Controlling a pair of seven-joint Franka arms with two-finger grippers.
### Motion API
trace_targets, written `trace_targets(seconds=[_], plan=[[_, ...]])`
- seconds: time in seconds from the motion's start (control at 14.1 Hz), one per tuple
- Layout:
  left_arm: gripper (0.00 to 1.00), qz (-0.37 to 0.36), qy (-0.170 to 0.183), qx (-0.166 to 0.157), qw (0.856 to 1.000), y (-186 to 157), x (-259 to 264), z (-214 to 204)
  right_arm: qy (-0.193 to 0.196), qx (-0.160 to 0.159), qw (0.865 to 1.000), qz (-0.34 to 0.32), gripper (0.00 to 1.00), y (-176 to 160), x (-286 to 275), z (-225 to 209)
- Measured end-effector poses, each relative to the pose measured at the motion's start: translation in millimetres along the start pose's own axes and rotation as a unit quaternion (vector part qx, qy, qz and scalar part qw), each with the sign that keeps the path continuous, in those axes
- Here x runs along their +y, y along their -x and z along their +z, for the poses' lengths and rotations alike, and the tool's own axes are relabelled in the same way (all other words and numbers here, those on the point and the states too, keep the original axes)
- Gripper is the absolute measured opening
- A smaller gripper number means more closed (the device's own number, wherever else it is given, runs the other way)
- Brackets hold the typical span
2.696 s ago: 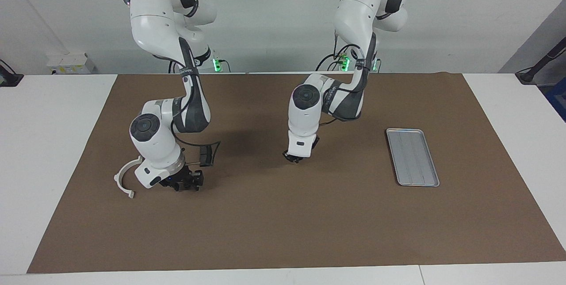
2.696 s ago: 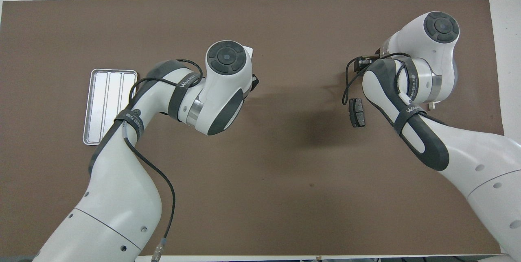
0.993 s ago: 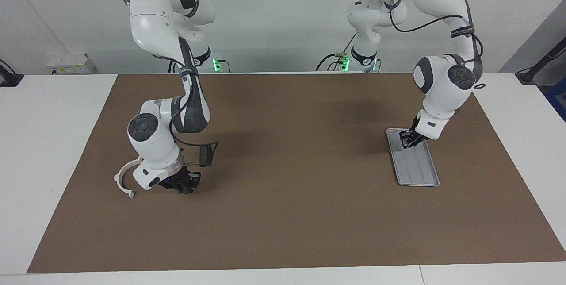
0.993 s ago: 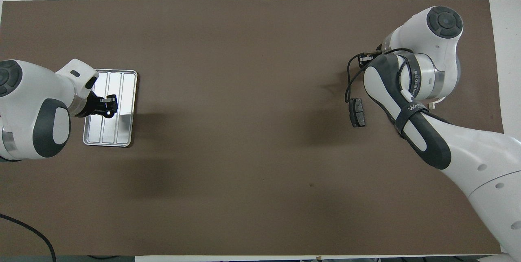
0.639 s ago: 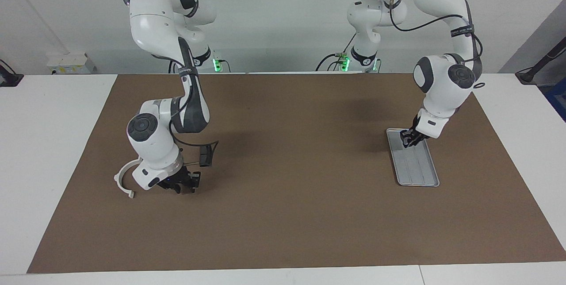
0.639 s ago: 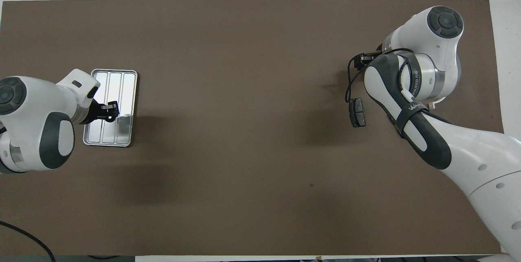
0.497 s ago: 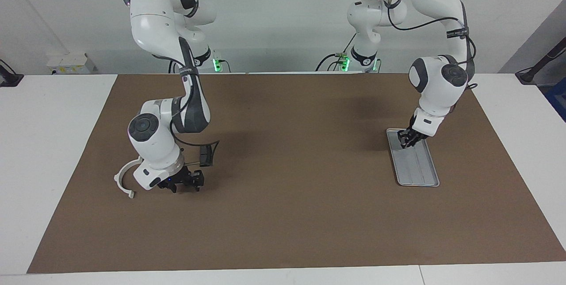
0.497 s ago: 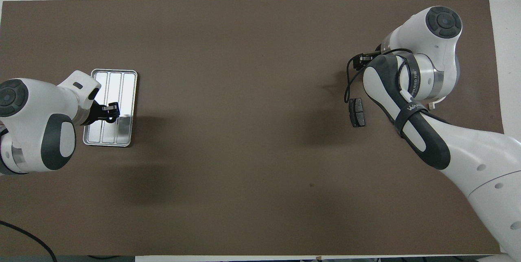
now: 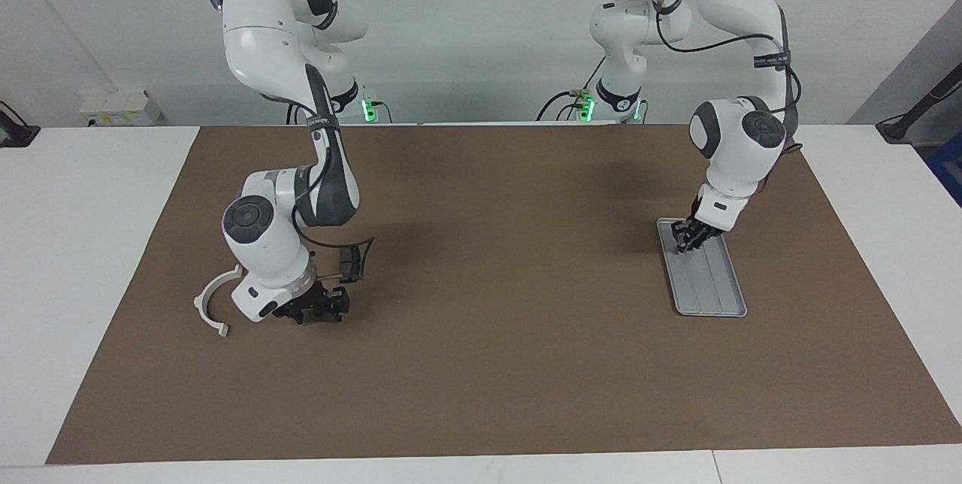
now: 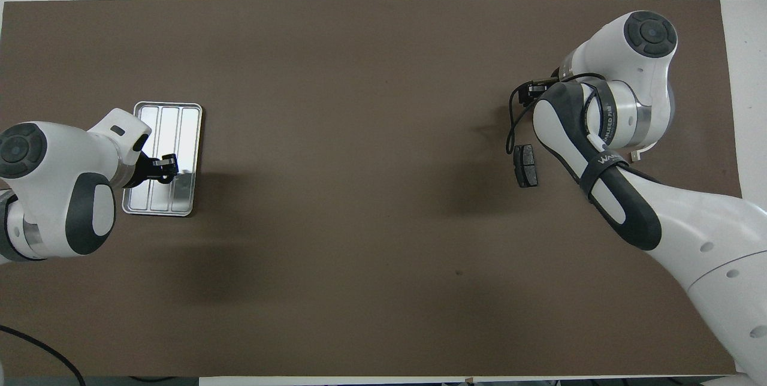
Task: Pick bearing gear from pile to tray
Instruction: 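Lower the gear into the tray and open the left gripper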
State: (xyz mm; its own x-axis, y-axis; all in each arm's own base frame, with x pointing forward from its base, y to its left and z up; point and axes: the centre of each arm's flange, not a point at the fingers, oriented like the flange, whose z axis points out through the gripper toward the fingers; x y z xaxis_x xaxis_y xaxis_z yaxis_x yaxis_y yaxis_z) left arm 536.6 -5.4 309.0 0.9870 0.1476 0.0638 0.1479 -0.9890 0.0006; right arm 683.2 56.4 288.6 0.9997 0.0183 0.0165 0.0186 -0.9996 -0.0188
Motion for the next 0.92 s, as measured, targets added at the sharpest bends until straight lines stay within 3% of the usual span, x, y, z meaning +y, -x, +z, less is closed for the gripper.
trace_targets(seconds=[0.21, 0.64, 0.85, 0.92], plan=[[0.35, -0.001, 0.0, 0.0, 1.0, 0.1, -0.7, 0.2, 0.0, -0.006, 1.0, 0.0, 0.7, 3.4, -0.2, 5.3], [0.35, -0.001, -0.001, -0.005, 1.0, 4.1, -2.1, 4.9, 0.0, -0.007, 1.0, -0.006, 0.7, 4.8, 0.1, 5.2], [0.35, -0.001, -0.001, -0.005, 1.0, 4.2, -2.5, 5.1, 0.001, -0.007, 1.0, -0.005, 0.48, 5.7, 1.9, 1.6], [0.4, -0.001, -0.001, -0.004, 1.0, 4.1, -2.4, 5.0, 0.001, -0.006, 1.0, -0.005, 0.41, 5.9, 2.0, 0.8]])
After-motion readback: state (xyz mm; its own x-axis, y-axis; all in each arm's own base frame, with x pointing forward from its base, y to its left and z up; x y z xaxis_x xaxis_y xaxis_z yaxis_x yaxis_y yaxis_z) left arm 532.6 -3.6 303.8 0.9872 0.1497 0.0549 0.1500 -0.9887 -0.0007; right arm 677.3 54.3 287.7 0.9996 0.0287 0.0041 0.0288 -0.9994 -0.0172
